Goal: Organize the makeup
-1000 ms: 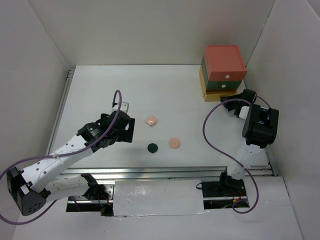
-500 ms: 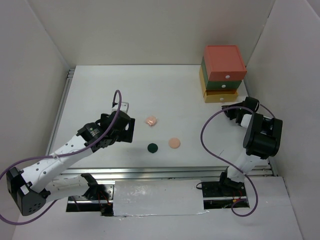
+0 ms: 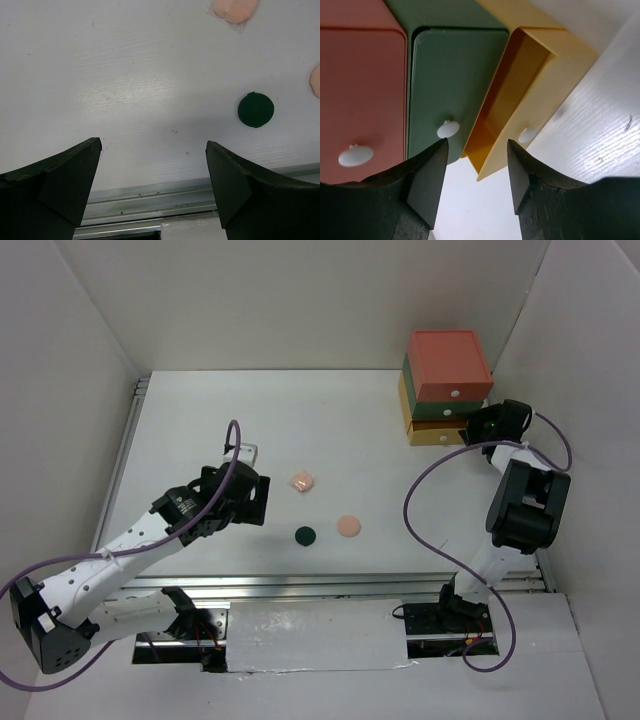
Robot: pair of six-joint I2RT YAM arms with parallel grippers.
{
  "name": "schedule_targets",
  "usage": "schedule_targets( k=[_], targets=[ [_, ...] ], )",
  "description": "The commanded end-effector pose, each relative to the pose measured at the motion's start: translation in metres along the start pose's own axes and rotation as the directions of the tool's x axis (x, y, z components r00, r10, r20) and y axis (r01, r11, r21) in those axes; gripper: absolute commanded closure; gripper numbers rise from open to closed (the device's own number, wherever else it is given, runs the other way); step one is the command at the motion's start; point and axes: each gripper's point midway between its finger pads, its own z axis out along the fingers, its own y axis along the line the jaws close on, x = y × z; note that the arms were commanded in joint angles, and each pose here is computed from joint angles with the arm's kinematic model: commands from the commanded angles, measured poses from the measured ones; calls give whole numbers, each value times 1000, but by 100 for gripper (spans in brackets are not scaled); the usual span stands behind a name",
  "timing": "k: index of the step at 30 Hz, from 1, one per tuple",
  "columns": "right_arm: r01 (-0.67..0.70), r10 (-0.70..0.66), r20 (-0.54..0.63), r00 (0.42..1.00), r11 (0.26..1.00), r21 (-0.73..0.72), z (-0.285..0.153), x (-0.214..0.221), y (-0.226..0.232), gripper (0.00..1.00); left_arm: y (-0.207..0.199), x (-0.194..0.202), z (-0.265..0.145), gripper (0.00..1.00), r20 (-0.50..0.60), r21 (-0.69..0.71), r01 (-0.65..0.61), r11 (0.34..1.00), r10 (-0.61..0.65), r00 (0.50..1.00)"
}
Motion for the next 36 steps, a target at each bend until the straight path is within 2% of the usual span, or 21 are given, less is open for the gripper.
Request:
schedule_targets(
  k=[1, 12, 20, 22, 23, 24, 27, 36],
  targets=[
    [14, -14, -7, 1000, 995, 95, 8, 3, -16, 42, 0, -8, -4, 1, 34, 14, 9, 1000, -10, 999],
    [-1, 10, -40, 999, 973, 233, 34, 10, -45, 42, 1, -9, -6, 1, 42, 19, 14, 1000, -15, 999],
    [-7, 16, -31, 999, 965, 262, 35, 13, -50, 43, 1, -9, -6, 1, 42, 19, 15, 1000, -16, 999],
    [-11, 20, -28, 999, 955, 298, 32, 14, -56, 49, 0, -9, -6, 1, 44, 22, 15, 1000, -16, 999],
    [-14, 23, -23, 999, 948, 318, 27, 14, -61, 58, 1, -9, -7, 1, 44, 22, 15, 1000, -16, 999],
    [-15, 19, -11, 1000, 943, 332, 25, 12, -63, 60, 1, -9, -6, 1, 43, 21, 16, 1000, -17, 999],
    [-10, 13, -8, 1000, 935, 354, 18, 13, -67, 64, 1, -10, -8, 1, 49, 25, 19, 1000, -20, 999],
    [1, -4, 7, 1000, 927, 375, -9, 16, -69, 67, 2, -13, -15, 1, 77, 48, 35, 998, -39, 996]
  ],
)
